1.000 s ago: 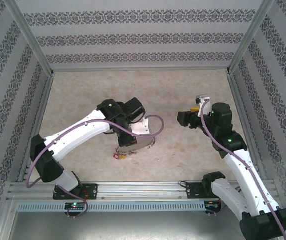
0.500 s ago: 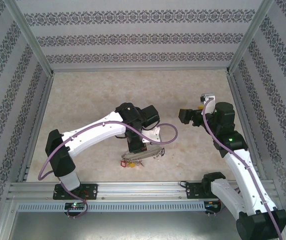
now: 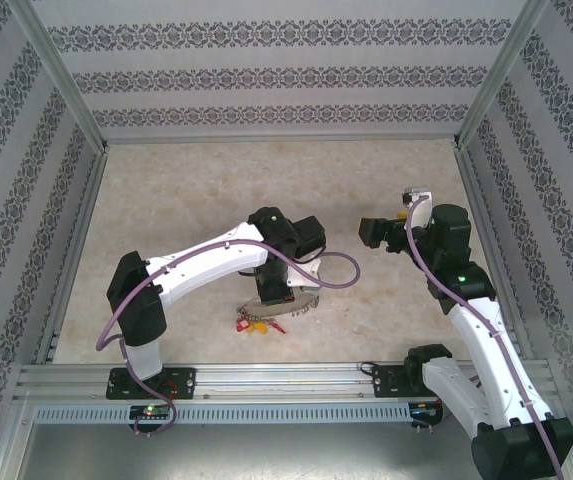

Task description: Put the keys on the keyring

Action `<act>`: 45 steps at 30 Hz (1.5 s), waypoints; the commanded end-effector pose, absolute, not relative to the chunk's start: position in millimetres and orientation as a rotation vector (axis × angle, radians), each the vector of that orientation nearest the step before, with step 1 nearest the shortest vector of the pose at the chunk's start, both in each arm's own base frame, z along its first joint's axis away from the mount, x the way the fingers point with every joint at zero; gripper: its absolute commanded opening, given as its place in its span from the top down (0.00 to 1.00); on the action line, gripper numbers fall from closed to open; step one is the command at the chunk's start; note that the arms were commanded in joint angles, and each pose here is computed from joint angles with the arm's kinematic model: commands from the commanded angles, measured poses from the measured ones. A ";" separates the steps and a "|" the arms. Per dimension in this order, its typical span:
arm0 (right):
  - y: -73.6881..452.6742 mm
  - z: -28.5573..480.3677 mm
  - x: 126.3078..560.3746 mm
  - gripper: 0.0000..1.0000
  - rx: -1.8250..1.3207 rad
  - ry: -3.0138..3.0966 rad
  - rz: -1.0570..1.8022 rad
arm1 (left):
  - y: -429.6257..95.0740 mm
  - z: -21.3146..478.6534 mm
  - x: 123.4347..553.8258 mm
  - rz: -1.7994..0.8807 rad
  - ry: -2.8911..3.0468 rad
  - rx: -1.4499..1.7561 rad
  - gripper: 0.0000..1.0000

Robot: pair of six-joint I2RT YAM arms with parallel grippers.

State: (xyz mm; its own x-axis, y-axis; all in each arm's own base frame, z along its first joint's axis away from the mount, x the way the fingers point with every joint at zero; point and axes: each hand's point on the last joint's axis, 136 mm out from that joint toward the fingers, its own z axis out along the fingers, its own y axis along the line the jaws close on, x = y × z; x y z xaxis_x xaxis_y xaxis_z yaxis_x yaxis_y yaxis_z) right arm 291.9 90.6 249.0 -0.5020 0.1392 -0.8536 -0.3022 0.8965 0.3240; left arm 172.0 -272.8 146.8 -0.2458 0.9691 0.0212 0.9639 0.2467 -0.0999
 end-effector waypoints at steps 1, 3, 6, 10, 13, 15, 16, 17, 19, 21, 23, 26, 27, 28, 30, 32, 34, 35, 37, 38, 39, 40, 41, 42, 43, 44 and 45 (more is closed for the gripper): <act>91.1 244.0 291.7 0.02 -0.117 2.030 0.555 | -257.4 153.0 167.4 0.037 -2.401 -1.832 1.00; 89.6 243.8 291.6 0.02 -0.111 2.030 0.550 | -259.8 152.3 166.8 0.054 -2.397 -1.830 1.00; 87.7 243.5 291.9 0.02 -0.105 2.030 0.545 | -263.4 148.6 163.8 0.083 -2.377 -1.828 1.00; 87.4 242.7 292.2 0.02 -0.104 2.032 0.547 | -270.5 144.2 159.8 0.134 -2.349 -1.821 1.00; 87.1 241.9 293.8 0.02 -0.100 2.034 0.550 | -275.0 141.1 160.0 0.154 -2.336 -1.825 1.00; 87.1 240.3 295.5 0.02 -0.097 2.039 0.554 | -277.8 136.5 163.4 0.148 -2.330 -1.833 1.00; 87.1 240.3 295.7 0.02 -0.096 2.040 0.555 | -280.3 135.3 164.5 0.158 -2.328 -1.838 1.00; 86.8 239.0 296.6 0.02 -0.092 2.045 0.557 | -283.2 133.5 165.8 0.174 -2.326 -1.840 1.00; 86.1 238.0 297.0 0.02 -0.090 2.048 0.556 | -288.7 132.4 169.1 0.212 -2.326 -1.855 1.00; 85.5 237.3 297.4 0.02 -0.087 2.051 0.554 | -291.1 129.6 174.3 0.245 -2.329 -1.861 1.00; 84.3 237.2 297.6 0.02 -0.084 2.053 0.551 | -292.6 126.4 178.9 0.268 -2.322 -1.877 1.00; 83.8 236.9 298.1 0.02 -0.080 2.054 0.552 | -295.9 121.2 188.4 0.276 -2.327 -1.891 1.00; 83.9 236.6 298.5 0.02 -0.079 2.054 0.553 | -296.2 117.8 192.9 0.263 -2.334 -1.888 1.00; 83.9 236.9 298.5 0.02 -0.079 2.053 0.555 | -295.6 113.2 197.4 0.237 -2.338 -1.886 1.00; 83.8 236.3 298.1 0.02 -0.075 2.057 0.557 | -293.7 104.8 204.0 0.180 -2.336 -1.872 1.00; 84.0 236.6 297.7 0.02 -0.074 2.058 0.560 | -294.4 100.9 207.8 0.168 -2.336 -1.861 1.00; 84.7 235.7 297.9 0.02 -0.075 2.060 0.565 | -296.3 98.5 214.9 0.183 -2.362 -1.858 0.99; 85.2 235.6 298.0 0.02 -0.075 2.059 0.567 | -296.0 97.8 219.0 0.181 -2.376 -1.856 0.97; 85.8 235.8 298.1 0.02 -0.078 2.056 0.569 | -293.8 94.8 226.9 0.176 -2.388 -1.852 0.92; 85.7 236.1 298.1 0.02 -0.078 2.056 0.567 | -292.2 93.1 228.8 0.172 -2.385 -1.846 0.88; 85.5 237.0 298.1 0.02 -0.078 2.054 0.566 | -290.7 91.7 230.6 0.170 -2.378 -1.842 0.86; 85.3 237.6 298.0 0.02 -0.078 2.053 0.564 | -290.0 91.2 232.6 0.178 -2.378 -1.839 0.83; 85.3 236.9 297.9 0.02 -0.077 2.056 0.565 | -289.1 91.1 234.6 0.184 -2.382 -1.835 0.81; 85.1 237.7 297.6 0.02 -0.078 2.054 0.564 | -288.3 91.5 237.6 0.194 -2.392 -1.831 0.80; 85.2 237.8 297.7 0.02 -0.078 2.054 0.564 | -287.2 92.4 240.9 0.200 -2.405 -1.828 0.77; 85.4 238.5 297.8 0.02 -0.079 2.052 0.565 | -285.9 92.2 243.8 0.202 -2.414 -1.827 0.74; 85.6 238.3 297.8 0.02 -0.079 2.051 0.567 | -284.1 92.2 247.6 0.197 -2.428 -1.825 0.71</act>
State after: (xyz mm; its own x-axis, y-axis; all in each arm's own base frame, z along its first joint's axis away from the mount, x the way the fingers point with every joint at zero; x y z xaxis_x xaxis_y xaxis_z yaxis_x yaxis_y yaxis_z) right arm 297.4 83.5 236.4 -0.5324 0.1569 -0.8318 -0.2722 0.8988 0.3437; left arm 234.8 -284.5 89.4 -0.2865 0.9576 0.0299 0.9404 0.2871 -0.1823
